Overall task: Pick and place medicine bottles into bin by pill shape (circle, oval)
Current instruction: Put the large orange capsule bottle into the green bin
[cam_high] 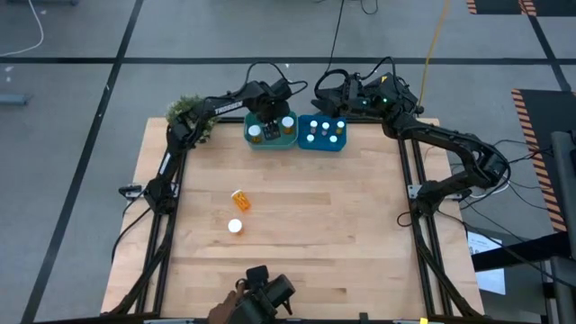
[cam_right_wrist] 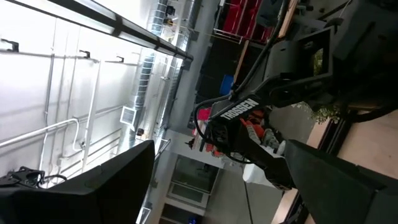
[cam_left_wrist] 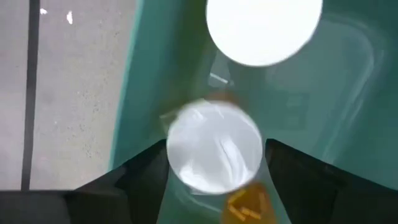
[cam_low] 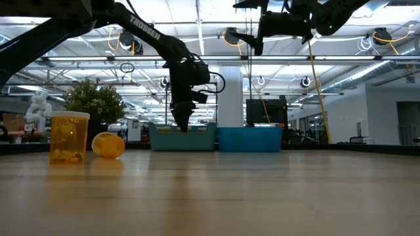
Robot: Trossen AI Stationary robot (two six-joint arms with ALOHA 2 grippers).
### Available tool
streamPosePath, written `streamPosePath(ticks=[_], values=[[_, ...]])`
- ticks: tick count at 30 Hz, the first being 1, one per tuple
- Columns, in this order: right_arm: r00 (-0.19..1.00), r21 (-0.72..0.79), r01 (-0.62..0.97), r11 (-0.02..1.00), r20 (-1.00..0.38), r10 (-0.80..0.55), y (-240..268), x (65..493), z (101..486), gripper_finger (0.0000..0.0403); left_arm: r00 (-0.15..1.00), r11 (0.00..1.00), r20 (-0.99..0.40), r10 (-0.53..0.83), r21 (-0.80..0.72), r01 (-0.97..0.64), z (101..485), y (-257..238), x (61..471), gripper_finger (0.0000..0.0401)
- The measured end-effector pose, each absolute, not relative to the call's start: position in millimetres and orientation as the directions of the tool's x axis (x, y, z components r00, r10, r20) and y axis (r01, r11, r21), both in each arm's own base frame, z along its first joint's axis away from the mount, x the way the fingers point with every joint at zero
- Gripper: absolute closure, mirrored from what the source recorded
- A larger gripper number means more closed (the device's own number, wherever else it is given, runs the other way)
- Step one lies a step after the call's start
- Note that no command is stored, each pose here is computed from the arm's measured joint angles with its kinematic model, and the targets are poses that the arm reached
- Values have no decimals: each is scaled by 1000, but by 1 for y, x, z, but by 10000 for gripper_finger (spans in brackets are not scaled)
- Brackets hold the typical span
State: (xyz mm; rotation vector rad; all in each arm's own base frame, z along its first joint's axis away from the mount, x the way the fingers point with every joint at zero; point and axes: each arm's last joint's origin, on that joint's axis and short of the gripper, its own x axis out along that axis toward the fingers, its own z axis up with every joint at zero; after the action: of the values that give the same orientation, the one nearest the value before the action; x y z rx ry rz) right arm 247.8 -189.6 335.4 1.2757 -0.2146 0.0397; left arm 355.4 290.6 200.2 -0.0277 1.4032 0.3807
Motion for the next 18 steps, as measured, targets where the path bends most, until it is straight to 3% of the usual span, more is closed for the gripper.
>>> streamPosePath(ticks=[9,18], values=[[979,943,-148,297,181,-89,-190,248,335,51,113,923,-953,280,235,-304,204,290,358,128],[980,941,-147,306,181,-84,-190,248,335,51,69,886,-965,252,201,-418,247,279,358,133]])
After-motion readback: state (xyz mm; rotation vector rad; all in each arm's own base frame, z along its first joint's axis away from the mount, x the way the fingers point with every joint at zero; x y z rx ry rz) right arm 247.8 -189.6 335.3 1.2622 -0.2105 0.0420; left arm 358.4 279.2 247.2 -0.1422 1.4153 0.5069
